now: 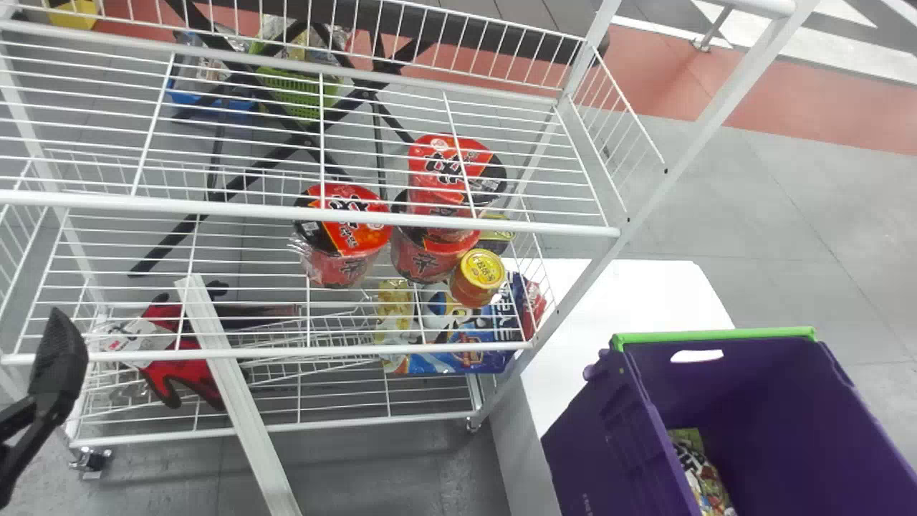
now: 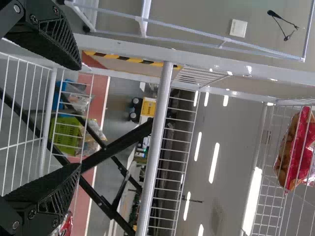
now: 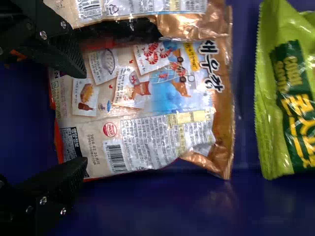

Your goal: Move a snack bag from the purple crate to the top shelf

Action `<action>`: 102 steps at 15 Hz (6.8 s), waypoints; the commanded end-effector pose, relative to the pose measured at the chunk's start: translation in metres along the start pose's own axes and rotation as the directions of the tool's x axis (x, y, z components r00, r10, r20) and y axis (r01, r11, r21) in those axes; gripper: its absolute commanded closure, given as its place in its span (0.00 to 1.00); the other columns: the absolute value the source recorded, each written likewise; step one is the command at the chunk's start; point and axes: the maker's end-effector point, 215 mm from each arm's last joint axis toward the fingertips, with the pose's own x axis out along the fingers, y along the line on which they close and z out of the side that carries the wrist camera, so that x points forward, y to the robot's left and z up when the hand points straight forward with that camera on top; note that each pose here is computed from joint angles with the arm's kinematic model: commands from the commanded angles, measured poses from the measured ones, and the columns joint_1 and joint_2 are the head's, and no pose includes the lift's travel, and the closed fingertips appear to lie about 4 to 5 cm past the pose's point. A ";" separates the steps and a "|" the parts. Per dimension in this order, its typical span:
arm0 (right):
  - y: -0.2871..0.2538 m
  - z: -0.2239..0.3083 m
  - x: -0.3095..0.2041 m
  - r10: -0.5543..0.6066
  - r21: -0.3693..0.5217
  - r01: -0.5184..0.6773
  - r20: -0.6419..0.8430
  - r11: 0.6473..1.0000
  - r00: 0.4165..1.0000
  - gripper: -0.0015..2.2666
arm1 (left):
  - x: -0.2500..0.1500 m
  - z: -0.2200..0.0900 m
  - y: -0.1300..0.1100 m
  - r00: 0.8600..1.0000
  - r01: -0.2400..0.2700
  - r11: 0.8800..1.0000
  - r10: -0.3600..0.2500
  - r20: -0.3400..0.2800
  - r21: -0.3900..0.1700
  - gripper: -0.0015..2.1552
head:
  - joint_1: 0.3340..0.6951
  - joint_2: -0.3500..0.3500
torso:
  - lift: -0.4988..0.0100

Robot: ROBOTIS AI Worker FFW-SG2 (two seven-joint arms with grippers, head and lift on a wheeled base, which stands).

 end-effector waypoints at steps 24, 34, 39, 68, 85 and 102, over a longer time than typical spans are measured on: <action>0.016 -0.002 0.016 0.033 -0.072 -0.034 -0.007 0.997 0.999 0.13 | -0.003 0.004 0.015 0.998 -0.013 1.000 0.013 0.054 0.009 0.06 | 1.00 0.00 | 0.09; 0.018 0.003 0.026 0.009 -0.116 -0.009 -0.001 0.993 1.000 0.45 | -0.002 -0.001 0.020 0.999 -0.017 1.000 0.016 0.046 0.011 0.06 | 1.00 0.00 | 0.09; 0.018 0.014 0.028 0.000 -0.134 0.006 0.045 0.991 0.999 0.95 | -0.001 -0.003 0.021 0.999 -0.017 1.000 0.017 0.040 0.010 0.06 | 1.00 0.00 | 0.09; 0.002 0.017 -0.025 -0.019 -0.040 0.025 0.138 0.999 0.990 0.95 | 0.002 -0.014 0.005 1.000 -0.001 1.000 0.001 -0.005 0.005 0.06 | 1.00 0.00 | 0.19; 0.015 0.028 -0.047 0.010 -0.016 -0.008 0.182 1.000 0.983 0.95 | 0.003 -0.017 -0.004 1.000 0.007 1.000 -0.007 -0.013 0.016 0.06 | 1.00 0.00 | 0.33; 0.040 0.051 -0.050 0.054 -0.027 -0.049 0.221 0.998 0.974 0.95 | 0.001 -0.026 -0.010 0.999 0.016 0.999 -0.013 -0.051 0.048 0.06 | 1.00 0.00 | 0.46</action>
